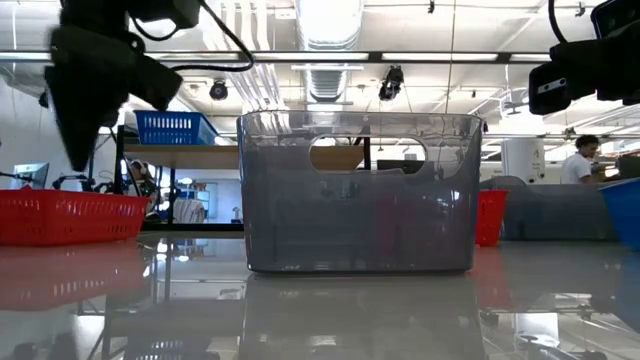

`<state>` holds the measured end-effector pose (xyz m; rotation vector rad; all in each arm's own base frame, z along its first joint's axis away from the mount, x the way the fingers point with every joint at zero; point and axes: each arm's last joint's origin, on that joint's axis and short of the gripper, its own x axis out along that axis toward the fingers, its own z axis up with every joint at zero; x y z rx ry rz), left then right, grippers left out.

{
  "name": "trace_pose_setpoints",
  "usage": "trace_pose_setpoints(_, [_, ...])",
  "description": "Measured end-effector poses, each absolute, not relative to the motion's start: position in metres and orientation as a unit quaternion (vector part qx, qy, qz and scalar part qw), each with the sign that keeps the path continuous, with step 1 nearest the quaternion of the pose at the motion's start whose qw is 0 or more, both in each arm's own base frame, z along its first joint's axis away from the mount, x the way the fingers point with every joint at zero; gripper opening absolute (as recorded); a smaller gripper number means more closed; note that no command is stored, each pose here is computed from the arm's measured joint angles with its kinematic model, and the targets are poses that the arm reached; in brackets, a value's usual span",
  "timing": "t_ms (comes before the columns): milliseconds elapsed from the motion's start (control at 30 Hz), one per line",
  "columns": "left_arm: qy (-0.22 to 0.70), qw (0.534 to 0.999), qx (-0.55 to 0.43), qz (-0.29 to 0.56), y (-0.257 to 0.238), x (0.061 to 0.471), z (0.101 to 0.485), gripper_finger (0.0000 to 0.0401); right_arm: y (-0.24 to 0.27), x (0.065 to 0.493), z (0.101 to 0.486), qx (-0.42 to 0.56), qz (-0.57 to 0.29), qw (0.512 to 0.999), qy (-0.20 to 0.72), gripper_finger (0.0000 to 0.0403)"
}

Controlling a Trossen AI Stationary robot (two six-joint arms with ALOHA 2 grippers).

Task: Stack baskets on shelf by color
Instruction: Put the top left red bin on the shelf

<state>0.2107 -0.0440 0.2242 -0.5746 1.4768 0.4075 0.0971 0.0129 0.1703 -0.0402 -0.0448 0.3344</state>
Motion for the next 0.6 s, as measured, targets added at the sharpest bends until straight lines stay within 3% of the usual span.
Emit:
trace_pose_setpoints(133, [0.689, 0.682, -0.203, 0.133, -0.05, 0.205, 0.224, 0.0037, 0.013, 0.097, 0.17, -0.02, 0.166, 0.986, -0.022, 0.0009])
trace_pose_setpoints(267, [0.707, 0.683, -0.155, 0.094, -0.056, 0.2, 0.223, 0.0091, 0.013, 0.097, 0.17, -0.02, 0.166, 0.986, -0.023, 0.0009])
trace_pose_setpoints(467, [0.73, 0.671, -0.067, 0.112, -0.057, 0.188, 0.219, 0.0177, 0.013, 0.097, 0.17, -0.02, 0.166, 0.986, -0.022, 0.0009])
trace_pose_setpoints(600, [0.747, 0.652, -0.037, 0.125, -0.053, 0.179, 0.205, 0.0198, 0.013, 0.097, 0.17, -0.02, 0.167, 0.986, -0.022, 0.0009])
